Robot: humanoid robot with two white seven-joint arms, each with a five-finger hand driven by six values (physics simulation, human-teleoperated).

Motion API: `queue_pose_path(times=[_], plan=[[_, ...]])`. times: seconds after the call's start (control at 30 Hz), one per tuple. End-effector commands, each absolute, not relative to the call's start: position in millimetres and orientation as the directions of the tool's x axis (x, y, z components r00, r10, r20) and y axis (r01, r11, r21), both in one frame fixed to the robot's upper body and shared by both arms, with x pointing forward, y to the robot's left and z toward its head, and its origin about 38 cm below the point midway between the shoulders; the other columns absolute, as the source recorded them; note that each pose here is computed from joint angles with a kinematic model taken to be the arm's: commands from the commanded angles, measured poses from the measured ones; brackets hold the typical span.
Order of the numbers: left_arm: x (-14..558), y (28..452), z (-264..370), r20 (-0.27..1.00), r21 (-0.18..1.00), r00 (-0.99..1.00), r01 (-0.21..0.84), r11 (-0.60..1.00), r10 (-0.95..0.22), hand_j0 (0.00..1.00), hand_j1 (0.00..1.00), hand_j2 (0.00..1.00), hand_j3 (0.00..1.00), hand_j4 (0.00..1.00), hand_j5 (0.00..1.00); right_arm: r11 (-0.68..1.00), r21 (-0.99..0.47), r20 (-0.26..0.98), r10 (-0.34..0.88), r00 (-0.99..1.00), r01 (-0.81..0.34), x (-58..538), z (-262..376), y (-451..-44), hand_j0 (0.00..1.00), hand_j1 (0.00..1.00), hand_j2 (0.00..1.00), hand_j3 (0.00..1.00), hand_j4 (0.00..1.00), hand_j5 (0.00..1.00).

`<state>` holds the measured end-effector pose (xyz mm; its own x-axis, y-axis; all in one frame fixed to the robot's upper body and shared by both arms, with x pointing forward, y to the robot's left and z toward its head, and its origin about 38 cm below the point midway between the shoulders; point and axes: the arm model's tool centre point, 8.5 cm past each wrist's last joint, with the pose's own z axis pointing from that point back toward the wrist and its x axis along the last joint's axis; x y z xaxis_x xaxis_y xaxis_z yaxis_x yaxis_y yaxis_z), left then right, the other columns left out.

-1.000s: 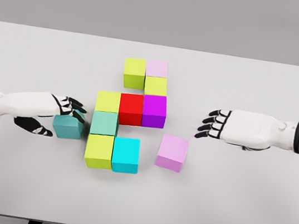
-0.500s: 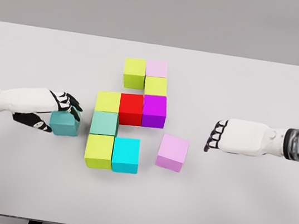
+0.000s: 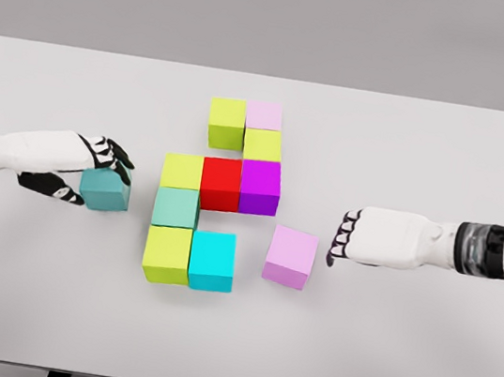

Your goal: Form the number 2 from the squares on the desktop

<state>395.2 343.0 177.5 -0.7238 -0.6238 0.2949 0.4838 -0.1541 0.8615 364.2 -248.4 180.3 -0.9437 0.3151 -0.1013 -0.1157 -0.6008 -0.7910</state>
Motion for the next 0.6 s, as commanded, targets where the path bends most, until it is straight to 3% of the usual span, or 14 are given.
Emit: queue_pose_path(times=[0.0,0.57], plan=[[396.8,343.6,177.3,0.299,0.862,-0.719,0.485,-0.145,-0.627,0.58,0.58,0.58,0.58,0.58,0.58,-0.59,-0.799,-0.091,0.312,-0.946,-0.117,363.7,179.5,-243.9,0.67,0.67,0.67,0.67,0.67,0.67],[430.1,328.3,179.5,0.277,0.88,-0.721,0.455,-0.132,-0.635,0.58,0.58,0.58,0.58,0.58,0.58,-0.578,-0.806,-0.086,0.326,-0.941,-0.127,369.7,174.2,-240.3,0.67,0.67,0.67,0.67,0.67,0.67]])
